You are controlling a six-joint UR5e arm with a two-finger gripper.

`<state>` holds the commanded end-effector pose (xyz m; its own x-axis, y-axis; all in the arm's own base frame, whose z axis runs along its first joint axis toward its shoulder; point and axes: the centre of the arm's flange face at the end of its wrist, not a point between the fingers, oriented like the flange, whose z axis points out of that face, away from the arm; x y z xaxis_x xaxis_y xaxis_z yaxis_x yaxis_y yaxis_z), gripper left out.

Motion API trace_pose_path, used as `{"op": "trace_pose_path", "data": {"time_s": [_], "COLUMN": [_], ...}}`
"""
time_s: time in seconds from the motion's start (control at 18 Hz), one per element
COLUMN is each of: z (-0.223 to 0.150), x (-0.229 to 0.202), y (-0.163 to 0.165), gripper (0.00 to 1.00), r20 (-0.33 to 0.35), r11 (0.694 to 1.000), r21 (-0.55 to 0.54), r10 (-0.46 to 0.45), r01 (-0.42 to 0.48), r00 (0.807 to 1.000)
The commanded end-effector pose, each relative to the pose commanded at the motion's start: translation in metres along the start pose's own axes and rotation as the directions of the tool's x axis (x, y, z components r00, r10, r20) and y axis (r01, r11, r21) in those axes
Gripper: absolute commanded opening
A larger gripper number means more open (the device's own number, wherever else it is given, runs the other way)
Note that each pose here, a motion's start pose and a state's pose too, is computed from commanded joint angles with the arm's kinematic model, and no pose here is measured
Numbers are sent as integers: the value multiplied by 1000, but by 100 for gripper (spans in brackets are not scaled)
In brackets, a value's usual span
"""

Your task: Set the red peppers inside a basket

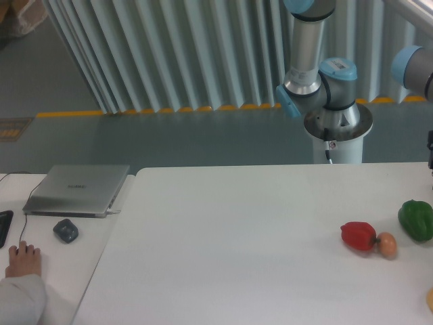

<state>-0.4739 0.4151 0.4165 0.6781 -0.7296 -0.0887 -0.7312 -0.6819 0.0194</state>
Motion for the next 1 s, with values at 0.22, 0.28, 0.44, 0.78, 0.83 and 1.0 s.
{"op": "trace_pose_path", "data": {"time_s": [0.22,0.28,0.44,0.78,0.83,1.0], "z": [-1,-1,14,21,20,25], "x": [0,0,7,18,19,14], "y": [-1,-1,-3,-9,-9,-46], "gripper": [100,100,100,100,100,100], "r20": [1,1,-23,-18,-17,-33], "r11": [1000,1000,1000,999,999,998], "r21": [2,3,0,4,1,-42], "r10": [3,9,1,-48,-39,36], "r01": [-3,-9,-2,48,39,-37], "r00": [1000,1000,1000,999,999,999]}}
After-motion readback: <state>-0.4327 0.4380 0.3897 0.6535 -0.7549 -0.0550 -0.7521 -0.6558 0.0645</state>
